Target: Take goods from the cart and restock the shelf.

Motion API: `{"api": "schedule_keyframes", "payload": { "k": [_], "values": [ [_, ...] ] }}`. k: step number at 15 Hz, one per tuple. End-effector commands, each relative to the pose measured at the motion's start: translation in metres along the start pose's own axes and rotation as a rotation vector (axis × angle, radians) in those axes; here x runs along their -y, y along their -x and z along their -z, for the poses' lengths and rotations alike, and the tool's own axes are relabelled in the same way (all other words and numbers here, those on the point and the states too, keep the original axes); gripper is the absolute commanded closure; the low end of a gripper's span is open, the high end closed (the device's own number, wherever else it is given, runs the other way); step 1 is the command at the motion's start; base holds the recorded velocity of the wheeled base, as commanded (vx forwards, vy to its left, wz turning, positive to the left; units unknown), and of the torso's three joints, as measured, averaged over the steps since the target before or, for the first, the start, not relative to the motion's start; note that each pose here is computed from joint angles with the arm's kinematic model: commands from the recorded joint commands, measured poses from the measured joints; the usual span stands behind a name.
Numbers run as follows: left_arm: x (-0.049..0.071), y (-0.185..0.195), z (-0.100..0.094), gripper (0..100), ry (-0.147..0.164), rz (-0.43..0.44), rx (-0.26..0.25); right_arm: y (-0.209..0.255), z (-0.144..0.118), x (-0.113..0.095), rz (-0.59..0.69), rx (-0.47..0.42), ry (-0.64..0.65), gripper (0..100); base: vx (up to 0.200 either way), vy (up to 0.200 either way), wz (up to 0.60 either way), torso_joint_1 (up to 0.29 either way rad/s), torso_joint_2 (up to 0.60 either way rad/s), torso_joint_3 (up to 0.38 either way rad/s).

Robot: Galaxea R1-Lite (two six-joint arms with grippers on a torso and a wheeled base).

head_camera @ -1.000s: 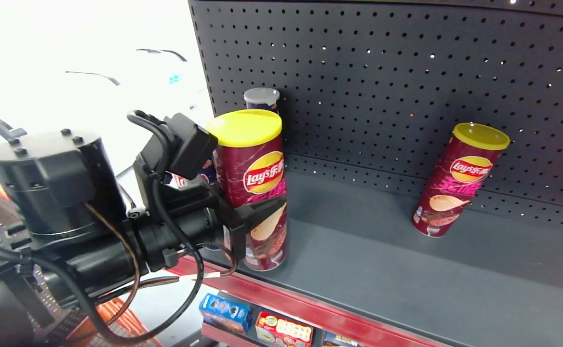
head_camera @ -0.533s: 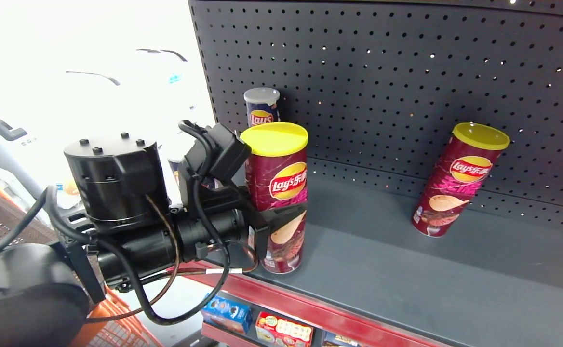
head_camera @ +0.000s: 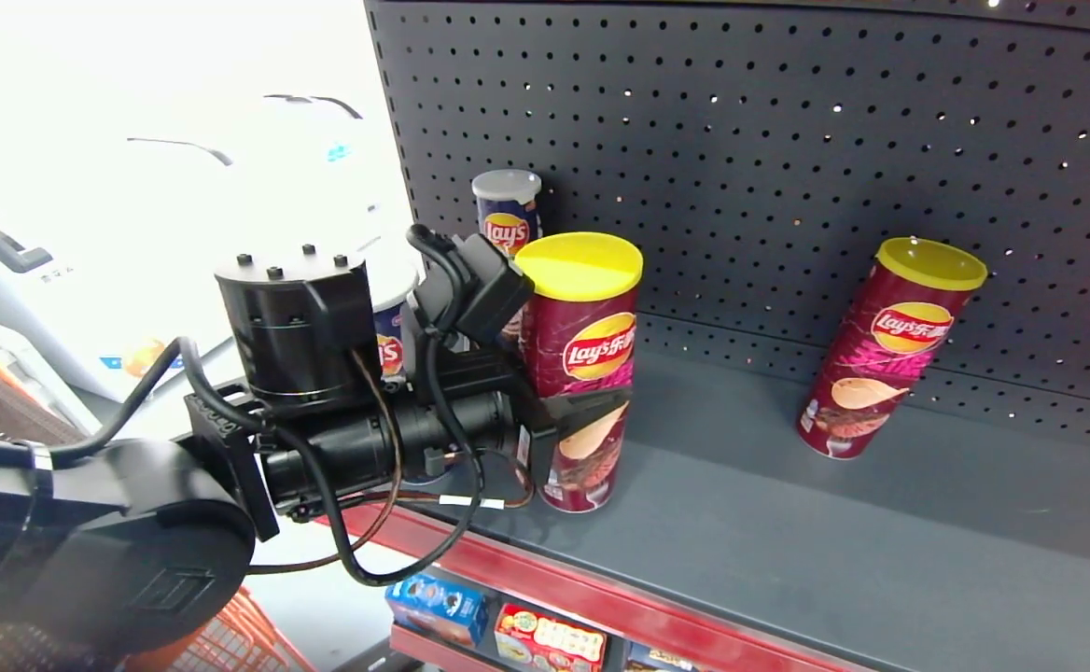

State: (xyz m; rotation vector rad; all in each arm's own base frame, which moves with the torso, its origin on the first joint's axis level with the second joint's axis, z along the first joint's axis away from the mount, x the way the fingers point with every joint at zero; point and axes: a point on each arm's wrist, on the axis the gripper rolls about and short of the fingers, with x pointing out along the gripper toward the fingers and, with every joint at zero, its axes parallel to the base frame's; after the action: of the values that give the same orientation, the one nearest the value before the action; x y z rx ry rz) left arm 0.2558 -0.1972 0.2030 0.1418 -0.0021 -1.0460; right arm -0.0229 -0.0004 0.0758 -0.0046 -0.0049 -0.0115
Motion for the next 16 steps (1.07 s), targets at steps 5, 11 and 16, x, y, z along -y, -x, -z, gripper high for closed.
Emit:
{"api": "schedule_keyframes", "payload": {
  "k": [5, 11, 16],
  "values": [
    [0.0, -0.006, -0.001, 100, -0.004, 0.013, 0.007, 0.0, 0.0, 0.0, -0.001, 0.0, 0.0, 0, 0.0, 0.0, -0.6, 0.002, 0.0, 0.001],
    [-0.003, -0.004, 0.0, 100, -0.003, 0.001, 0.007, 0.0, 0.0, 0.0, 0.001, 0.0, 0.0, 0, 0.0, 0.0, -0.3, 0.0, 0.0, 0.001],
    [-0.003, 0.005, -0.009, 100, -0.011, -0.014, 0.036, 0.0, 0.0, 0.0, -0.002, -0.002, 0.003, 0, 0.0, 0.0, 0.0, 0.0, 0.0, 0.0]
  ]
}}
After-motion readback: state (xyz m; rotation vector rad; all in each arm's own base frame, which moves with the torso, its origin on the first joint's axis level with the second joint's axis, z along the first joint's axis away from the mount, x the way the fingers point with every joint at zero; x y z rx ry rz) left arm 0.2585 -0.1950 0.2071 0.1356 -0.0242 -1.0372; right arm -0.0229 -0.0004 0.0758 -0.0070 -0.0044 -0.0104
